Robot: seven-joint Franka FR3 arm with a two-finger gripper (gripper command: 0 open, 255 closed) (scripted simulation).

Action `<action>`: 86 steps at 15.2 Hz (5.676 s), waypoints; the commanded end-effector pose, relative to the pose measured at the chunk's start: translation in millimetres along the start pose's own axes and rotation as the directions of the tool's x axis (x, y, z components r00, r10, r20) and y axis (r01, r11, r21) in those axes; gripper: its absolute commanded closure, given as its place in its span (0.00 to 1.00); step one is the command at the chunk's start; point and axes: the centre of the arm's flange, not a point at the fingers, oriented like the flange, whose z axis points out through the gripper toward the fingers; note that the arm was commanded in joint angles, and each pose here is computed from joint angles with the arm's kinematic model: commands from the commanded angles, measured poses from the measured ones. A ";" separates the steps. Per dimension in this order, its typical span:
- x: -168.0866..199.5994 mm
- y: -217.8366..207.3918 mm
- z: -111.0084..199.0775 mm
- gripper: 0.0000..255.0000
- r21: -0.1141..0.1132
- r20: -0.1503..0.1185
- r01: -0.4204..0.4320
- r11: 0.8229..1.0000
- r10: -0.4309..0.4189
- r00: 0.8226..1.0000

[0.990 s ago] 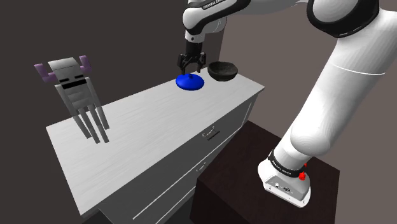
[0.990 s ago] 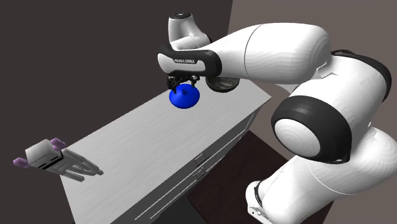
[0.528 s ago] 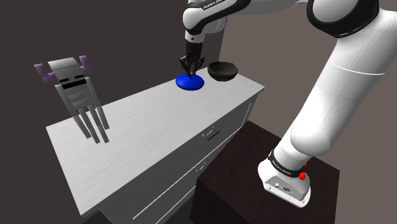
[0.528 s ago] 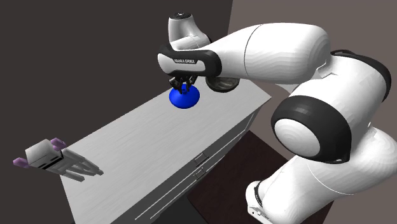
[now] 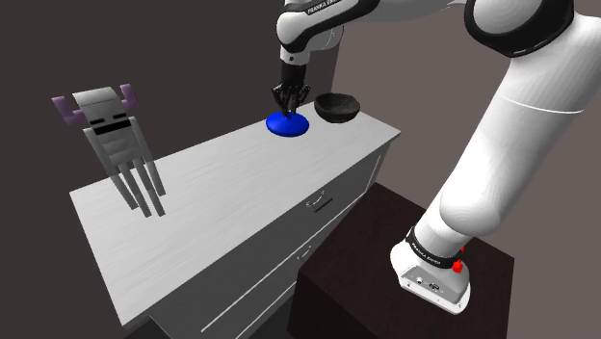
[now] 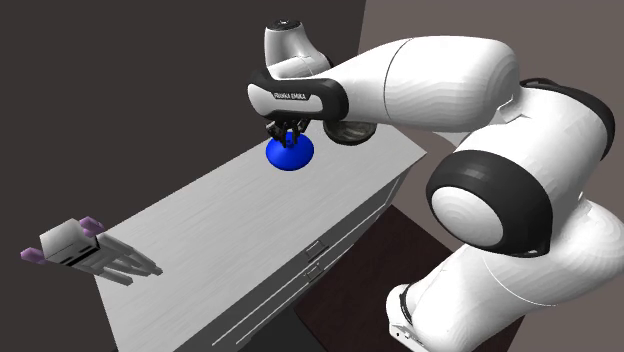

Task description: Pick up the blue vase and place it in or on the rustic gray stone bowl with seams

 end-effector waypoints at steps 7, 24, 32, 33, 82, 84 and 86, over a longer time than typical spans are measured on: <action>-0.9 -2.0 -36.6 1.00 0.000 0.000 0.000 1.000 0.000 1.000; -3.2 -7.2 -126.2 1.00 0.000 0.000 0.000 1.000 0.000 1.000; -5.2 29.6 -161.3 1.00 0.000 0.000 0.000 1.000 0.000 1.000; -5.6 42.3 -164.9 1.00 0.000 0.000 0.000 1.000 0.000 1.000; -8.2 210.4 -93.0 0.00 0.000 0.000 0.000 1.000 0.000 1.000; -8.2 210.5 -119.4 0.00 0.000 0.000 0.000 1.000 0.000 1.000; -8.2 210.5 -143.0 0.00 0.000 0.000 0.000 1.000 0.000 1.000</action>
